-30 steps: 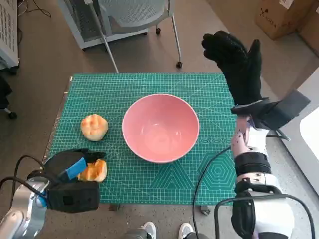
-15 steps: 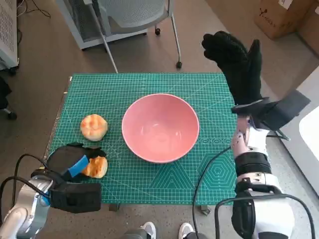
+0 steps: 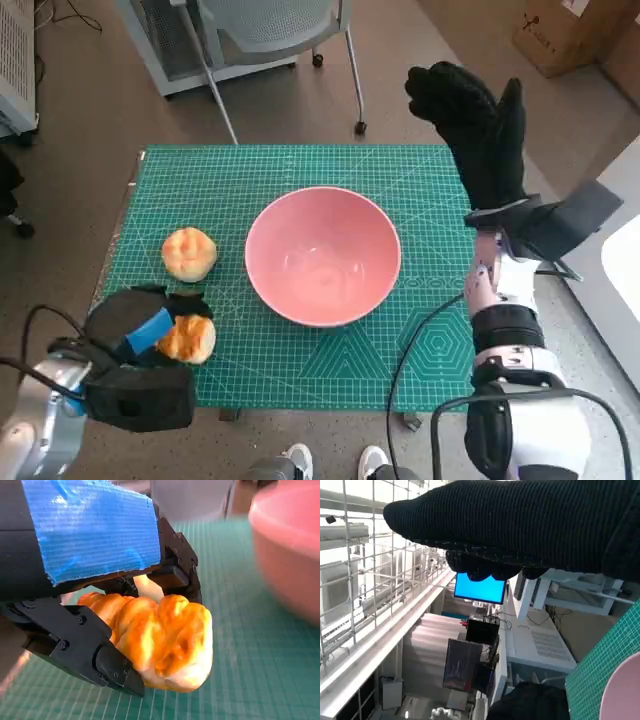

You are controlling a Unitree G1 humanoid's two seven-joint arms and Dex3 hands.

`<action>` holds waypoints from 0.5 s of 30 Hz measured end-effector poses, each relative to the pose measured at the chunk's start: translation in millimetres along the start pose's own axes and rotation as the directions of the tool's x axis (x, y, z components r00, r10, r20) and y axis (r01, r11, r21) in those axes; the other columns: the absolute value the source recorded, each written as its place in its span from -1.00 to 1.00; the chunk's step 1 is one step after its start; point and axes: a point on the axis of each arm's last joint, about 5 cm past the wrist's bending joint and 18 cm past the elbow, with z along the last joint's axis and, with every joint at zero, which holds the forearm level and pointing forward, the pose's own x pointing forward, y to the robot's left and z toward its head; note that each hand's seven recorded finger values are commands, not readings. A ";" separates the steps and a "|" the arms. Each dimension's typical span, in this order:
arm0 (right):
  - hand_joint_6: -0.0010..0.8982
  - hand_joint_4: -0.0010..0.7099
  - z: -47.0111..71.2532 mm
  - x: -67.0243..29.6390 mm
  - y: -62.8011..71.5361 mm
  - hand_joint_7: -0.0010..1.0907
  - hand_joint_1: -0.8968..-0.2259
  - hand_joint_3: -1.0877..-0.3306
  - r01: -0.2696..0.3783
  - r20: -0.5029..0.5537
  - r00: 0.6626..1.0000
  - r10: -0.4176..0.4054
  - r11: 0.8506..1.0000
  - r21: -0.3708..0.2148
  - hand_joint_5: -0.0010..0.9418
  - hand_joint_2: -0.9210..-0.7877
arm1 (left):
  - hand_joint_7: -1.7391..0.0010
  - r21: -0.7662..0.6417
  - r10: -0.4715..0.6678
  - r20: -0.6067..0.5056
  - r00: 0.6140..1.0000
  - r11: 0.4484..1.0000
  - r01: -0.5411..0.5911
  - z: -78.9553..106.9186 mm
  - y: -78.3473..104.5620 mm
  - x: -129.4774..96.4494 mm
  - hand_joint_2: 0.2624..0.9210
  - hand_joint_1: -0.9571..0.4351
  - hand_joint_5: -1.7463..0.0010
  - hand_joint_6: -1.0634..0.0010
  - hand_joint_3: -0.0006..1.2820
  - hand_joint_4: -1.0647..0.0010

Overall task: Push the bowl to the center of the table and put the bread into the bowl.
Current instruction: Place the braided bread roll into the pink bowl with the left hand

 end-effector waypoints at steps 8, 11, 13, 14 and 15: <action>-0.19 -0.38 -0.1 -0.6 -0.9 -1.00 -0.55 0.33 0.000 -0.005 1.000 0.000 1.000 -0.003 -1.00 -1.00 | -0.20 0.046 0.192 0.087 0.978 0.980 -0.196 12.5 40.1 0.3 0.96 0.38 -0.24 -0.43 -0.99 -0.40; -0.20 -0.38 -0.6 -0.8 -0.7 -1.00 -0.54 0.33 0.000 -0.009 1.000 0.000 1.000 -0.001 -1.00 -1.00 | -0.21 0.062 0.257 0.132 0.957 0.962 -0.267 18.7 55.6 4.8 0.96 0.38 -0.22 -0.43 -0.99 -0.41; -0.20 -0.38 -1.0 -1.1 -0.7 -1.00 -0.53 0.33 0.000 -0.012 1.000 0.000 1.000 0.000 -0.99 -1.00 | -0.22 0.072 0.292 0.170 0.941 0.949 -0.307 23.9 65.2 8.9 0.96 0.38 -0.21 -0.43 -0.99 -0.42; -0.20 -0.38 -1.1 -1.3 -0.8 -1.00 -0.53 0.33 0.001 -0.013 1.000 -0.001 1.000 0.000 -0.99 -1.00 | -0.22 0.075 0.306 0.191 0.933 0.943 -0.325 26.7 69.5 11.9 0.96 0.38 -0.21 -0.43 -0.99 -0.42; -0.20 -0.38 -1.2 -1.2 -0.6 -1.00 -0.53 0.33 0.001 -0.013 1.000 -0.001 1.000 0.001 -0.99 -1.00 | -0.22 0.079 0.320 0.214 0.923 0.936 -0.343 30.0 74.1 15.3 0.96 0.38 -0.21 -0.43 -0.99 -0.42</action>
